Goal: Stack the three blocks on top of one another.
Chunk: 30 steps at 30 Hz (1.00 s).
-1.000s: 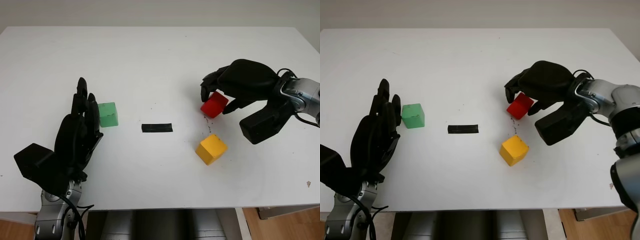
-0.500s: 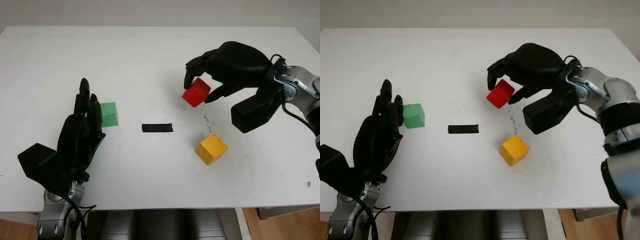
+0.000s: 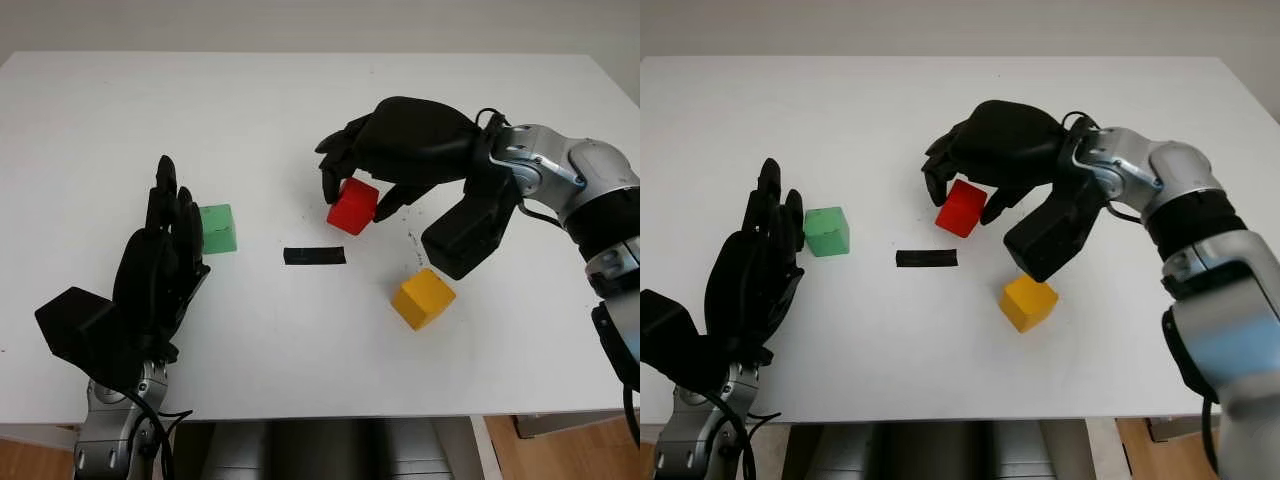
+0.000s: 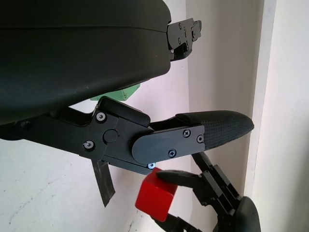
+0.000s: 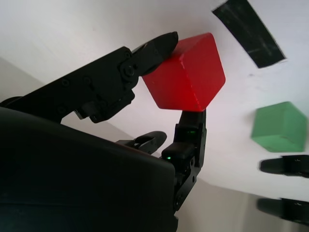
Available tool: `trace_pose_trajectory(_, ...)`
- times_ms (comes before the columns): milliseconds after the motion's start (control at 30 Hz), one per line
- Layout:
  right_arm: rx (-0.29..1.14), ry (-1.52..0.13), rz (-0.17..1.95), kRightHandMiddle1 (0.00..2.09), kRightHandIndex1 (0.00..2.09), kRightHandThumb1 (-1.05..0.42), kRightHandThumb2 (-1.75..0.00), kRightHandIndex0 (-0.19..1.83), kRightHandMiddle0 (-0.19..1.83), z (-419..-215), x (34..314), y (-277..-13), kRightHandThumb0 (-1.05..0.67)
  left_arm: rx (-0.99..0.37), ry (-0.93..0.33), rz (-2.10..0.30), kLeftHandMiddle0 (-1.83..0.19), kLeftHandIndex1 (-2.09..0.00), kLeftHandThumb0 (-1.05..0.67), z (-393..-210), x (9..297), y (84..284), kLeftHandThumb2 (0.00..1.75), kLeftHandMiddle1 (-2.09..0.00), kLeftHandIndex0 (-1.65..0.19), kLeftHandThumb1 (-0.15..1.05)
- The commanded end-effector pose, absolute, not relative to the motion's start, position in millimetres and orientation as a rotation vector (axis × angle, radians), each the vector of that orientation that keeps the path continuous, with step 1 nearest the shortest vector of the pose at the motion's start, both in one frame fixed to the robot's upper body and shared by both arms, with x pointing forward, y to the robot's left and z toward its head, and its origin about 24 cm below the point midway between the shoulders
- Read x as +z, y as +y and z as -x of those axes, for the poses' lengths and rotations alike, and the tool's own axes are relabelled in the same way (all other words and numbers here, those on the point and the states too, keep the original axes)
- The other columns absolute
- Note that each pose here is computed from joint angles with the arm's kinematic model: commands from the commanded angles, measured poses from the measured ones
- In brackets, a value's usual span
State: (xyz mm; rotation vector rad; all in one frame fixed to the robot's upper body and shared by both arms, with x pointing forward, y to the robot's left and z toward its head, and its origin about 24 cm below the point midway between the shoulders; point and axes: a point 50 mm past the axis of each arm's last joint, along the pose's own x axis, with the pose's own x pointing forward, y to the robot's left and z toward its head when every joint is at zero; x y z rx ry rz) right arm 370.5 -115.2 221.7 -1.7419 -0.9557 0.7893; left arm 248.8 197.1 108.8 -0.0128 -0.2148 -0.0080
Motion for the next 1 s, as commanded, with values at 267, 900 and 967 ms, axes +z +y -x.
trace_pose_trajectory(267,0.779,-1.247,1.798,1.30,0.07,-0.85,-0.06,0.57,0.61,-370,226,-95,-0.35,0.022,-0.241,0.016,0.19,-0.04,-0.79,-243.9,112,195.5,0.57,-0.05,0.19,1.05)
trace_pose_trajectory(900,0.857,-1.311,1.817,1.33,0.06,-0.85,-0.06,0.56,0.60,-369,229,-90,-0.38,0.033,-0.237,0.028,0.19,-0.03,-0.78,-238.8,108,191.3,0.58,-0.04,0.19,1.05)
trace_pose_trajectory(967,0.870,-1.295,1.820,1.30,0.05,-0.86,-0.05,0.55,0.58,-368,229,-90,-0.39,0.031,-0.237,0.029,0.19,-0.03,-0.78,-238.6,108,191.0,0.58,-0.04,0.19,1.05)
